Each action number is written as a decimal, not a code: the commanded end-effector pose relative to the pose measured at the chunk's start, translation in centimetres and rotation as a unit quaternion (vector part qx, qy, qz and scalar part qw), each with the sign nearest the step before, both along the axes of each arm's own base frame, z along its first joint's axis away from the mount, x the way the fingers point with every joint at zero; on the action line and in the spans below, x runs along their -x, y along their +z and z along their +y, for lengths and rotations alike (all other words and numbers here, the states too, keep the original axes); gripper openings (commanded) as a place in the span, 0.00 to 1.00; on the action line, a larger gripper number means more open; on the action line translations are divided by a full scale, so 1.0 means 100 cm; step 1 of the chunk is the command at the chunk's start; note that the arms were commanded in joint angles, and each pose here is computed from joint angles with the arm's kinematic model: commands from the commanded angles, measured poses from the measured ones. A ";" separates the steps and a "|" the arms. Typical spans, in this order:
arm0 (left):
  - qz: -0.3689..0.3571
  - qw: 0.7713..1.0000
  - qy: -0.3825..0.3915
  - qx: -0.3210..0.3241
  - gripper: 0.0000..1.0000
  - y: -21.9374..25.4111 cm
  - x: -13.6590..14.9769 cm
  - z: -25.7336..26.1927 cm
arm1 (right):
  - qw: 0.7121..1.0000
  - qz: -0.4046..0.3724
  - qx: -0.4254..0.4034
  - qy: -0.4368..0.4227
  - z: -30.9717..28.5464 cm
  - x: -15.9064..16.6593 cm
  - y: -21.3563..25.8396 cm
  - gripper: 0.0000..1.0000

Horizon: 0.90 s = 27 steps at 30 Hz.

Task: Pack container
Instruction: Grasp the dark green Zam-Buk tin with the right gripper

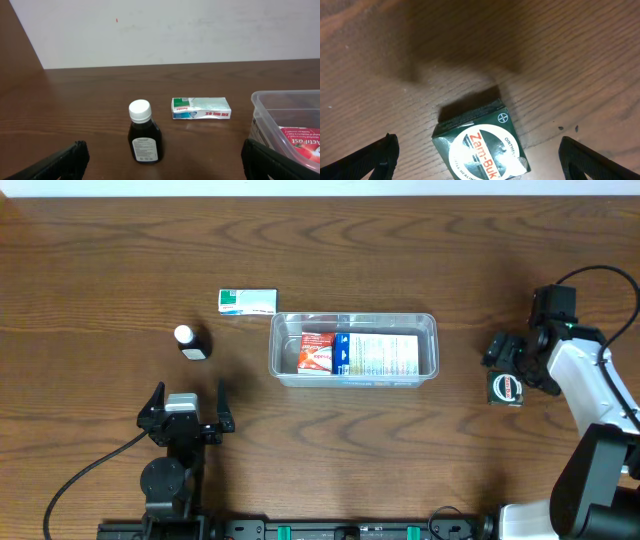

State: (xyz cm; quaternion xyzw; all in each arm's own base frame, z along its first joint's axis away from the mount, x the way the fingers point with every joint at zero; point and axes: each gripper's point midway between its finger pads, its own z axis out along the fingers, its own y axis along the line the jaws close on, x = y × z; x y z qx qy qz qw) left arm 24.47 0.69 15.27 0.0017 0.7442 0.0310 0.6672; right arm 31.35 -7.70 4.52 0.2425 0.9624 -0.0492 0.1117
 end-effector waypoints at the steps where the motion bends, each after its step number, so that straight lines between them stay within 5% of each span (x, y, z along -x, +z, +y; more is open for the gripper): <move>1: 0.028 0.999 0.010 -0.010 0.98 -0.018 0.001 0.004 | 0.999 0.027 0.003 0.019 -0.002 0.010 -0.016 0.99; 11: 0.029 0.999 0.010 -0.010 0.98 -0.018 0.001 0.004 | 0.997 0.043 -0.043 0.044 0.016 0.021 -0.037 0.99; 22: 0.029 0.999 0.010 -0.010 0.98 -0.018 0.001 0.004 | 0.996 0.052 -0.042 0.060 0.018 0.032 -0.050 0.78; 27: 0.029 0.999 0.010 -0.010 0.98 -0.018 0.001 0.004 | 0.996 0.050 -0.041 0.060 0.018 0.031 -0.051 0.60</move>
